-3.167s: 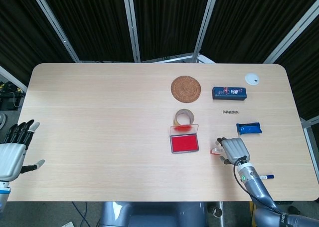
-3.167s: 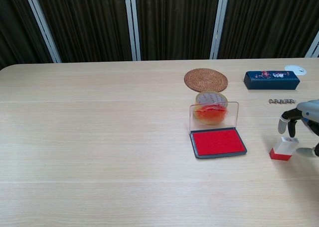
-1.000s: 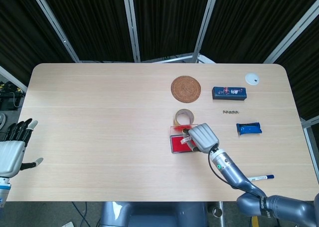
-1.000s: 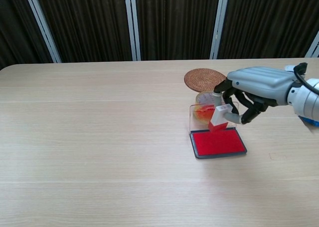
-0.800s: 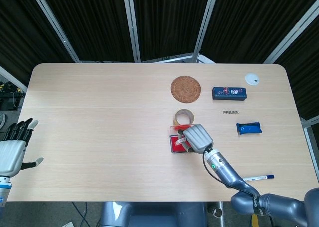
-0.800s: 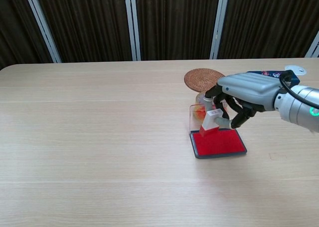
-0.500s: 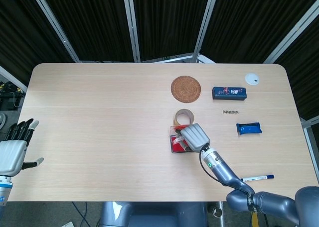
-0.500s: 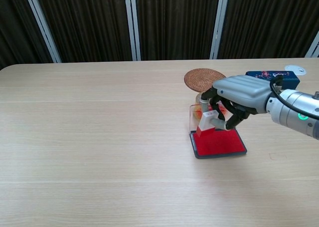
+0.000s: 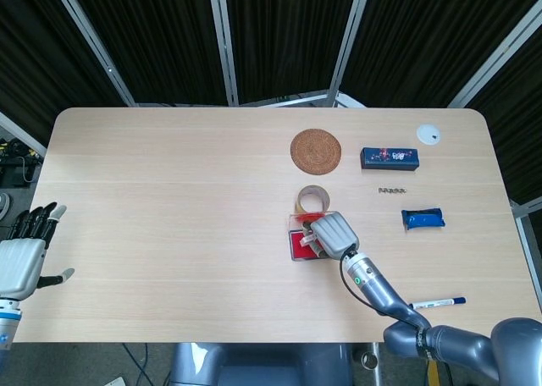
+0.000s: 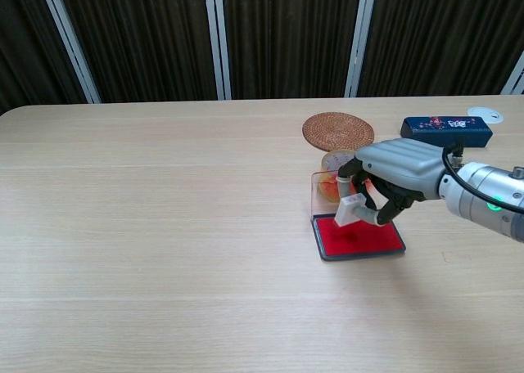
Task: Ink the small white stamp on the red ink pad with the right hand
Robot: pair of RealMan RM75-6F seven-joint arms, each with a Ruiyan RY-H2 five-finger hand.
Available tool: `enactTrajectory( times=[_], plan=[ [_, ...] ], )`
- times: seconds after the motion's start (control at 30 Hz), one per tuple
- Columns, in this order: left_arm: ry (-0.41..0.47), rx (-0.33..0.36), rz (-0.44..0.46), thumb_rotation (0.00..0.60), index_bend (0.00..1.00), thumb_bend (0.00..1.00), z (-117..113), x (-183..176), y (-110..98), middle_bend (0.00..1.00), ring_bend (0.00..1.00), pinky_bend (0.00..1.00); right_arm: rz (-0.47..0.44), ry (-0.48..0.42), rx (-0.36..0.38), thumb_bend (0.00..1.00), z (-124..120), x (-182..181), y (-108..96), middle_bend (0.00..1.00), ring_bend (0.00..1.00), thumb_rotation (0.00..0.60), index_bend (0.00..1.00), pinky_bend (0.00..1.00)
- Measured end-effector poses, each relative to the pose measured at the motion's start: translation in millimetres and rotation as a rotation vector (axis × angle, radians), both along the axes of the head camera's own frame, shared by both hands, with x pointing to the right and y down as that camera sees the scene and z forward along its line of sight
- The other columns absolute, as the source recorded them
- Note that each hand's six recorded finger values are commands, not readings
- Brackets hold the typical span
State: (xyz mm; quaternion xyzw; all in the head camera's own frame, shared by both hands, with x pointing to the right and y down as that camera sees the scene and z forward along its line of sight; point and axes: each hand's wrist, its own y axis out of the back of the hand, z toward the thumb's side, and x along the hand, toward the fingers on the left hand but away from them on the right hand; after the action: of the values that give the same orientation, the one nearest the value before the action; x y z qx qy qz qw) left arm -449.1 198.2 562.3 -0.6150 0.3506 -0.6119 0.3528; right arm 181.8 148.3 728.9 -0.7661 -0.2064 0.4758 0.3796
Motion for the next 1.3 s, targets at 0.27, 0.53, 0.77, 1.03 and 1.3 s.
enactTrajectory(
  times=[0.27,0.53,0.77,1.03,1.3],
  plan=[
    [-0.002,-0.002,0.000,0.600,0.00,0.00,1,0,0,0.00,0.00,0.00,-0.018,0.029,0.006,0.49,8,4,5,0.63,0.74,0.600,0.59,0.80],
    [-0.003,-0.004,0.000,0.600,0.00,0.00,1,0,1,0.00,0.00,0.00,-0.038,0.052,0.004,0.49,15,7,12,0.64,0.74,0.600,0.59,0.80],
    [0.000,-0.007,-0.001,0.600,0.00,0.00,1,0,1,0.00,0.00,0.00,-0.028,0.044,0.008,0.49,13,7,10,0.64,0.74,0.600,0.59,0.80],
    [0.002,-0.007,-0.004,0.600,0.00,0.00,1,-1,1,0.00,0.00,0.00,0.004,-0.006,0.028,0.49,-6,7,-1,0.64,0.74,0.600,0.59,0.80],
    [0.007,-0.006,-0.002,0.600,0.00,0.00,0,0,1,0.00,0.00,0.00,0.026,-0.039,0.077,0.49,-51,31,-21,0.64,0.74,0.600,0.59,0.79]
  ],
)
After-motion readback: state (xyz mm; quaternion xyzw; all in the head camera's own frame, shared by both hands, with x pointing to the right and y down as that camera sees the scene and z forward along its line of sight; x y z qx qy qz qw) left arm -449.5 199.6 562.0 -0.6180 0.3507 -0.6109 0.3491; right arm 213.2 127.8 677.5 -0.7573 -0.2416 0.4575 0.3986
